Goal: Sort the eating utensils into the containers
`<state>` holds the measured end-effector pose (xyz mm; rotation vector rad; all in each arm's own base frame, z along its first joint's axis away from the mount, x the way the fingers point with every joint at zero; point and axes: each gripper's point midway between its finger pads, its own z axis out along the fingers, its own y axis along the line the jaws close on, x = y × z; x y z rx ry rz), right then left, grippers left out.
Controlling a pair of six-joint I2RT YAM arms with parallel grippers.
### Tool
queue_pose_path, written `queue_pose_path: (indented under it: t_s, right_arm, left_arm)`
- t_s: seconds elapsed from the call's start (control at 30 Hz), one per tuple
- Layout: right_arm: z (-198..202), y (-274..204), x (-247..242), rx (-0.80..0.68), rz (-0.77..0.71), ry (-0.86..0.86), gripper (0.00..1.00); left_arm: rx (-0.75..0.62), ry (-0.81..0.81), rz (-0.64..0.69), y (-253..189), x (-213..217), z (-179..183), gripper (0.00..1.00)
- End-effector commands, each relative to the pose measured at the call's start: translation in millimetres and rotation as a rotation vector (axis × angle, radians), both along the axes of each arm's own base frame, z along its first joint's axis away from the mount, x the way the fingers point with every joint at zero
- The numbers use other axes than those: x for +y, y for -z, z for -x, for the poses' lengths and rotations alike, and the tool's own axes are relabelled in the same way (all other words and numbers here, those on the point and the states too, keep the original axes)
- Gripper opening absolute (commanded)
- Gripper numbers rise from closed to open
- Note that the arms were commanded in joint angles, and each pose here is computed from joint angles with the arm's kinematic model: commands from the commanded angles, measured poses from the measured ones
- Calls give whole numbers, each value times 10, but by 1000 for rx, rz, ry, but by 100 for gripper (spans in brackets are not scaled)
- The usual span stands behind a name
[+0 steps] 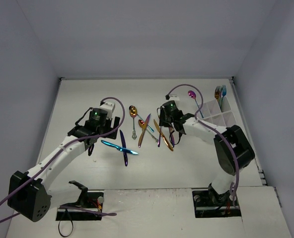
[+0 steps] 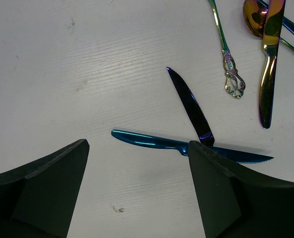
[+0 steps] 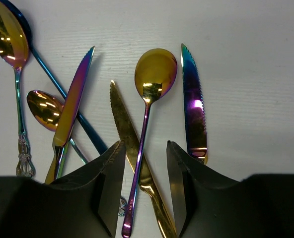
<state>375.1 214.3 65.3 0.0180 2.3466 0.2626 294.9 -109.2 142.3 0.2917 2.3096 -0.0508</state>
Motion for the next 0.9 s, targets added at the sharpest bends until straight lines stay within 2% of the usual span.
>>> queue_pose_path:
  t_s: [0.0,0.53,0.63,0.77,0.87]
  right_arm:
    - [-262,-223,126,-47,-70,113,34]
    - [-426,224,200,31,-24,172,27]
    - [-438,246,184,31,-17,180,21]
    - [-456,247,170,24,-4,184,4]
    - [-497,145,164,-1,2,177,0]
  left_arm:
    - [-52,-3,14,-156,-16,-121,78]
    - [-43,-2,8,-139,-12,-115,78]
    - [-44,-4,7,-142,-8,-115,78]
    - [-40,0,9,-133,-19,-117,78]
    - [-41,0,10,-138,-19,-118,78]
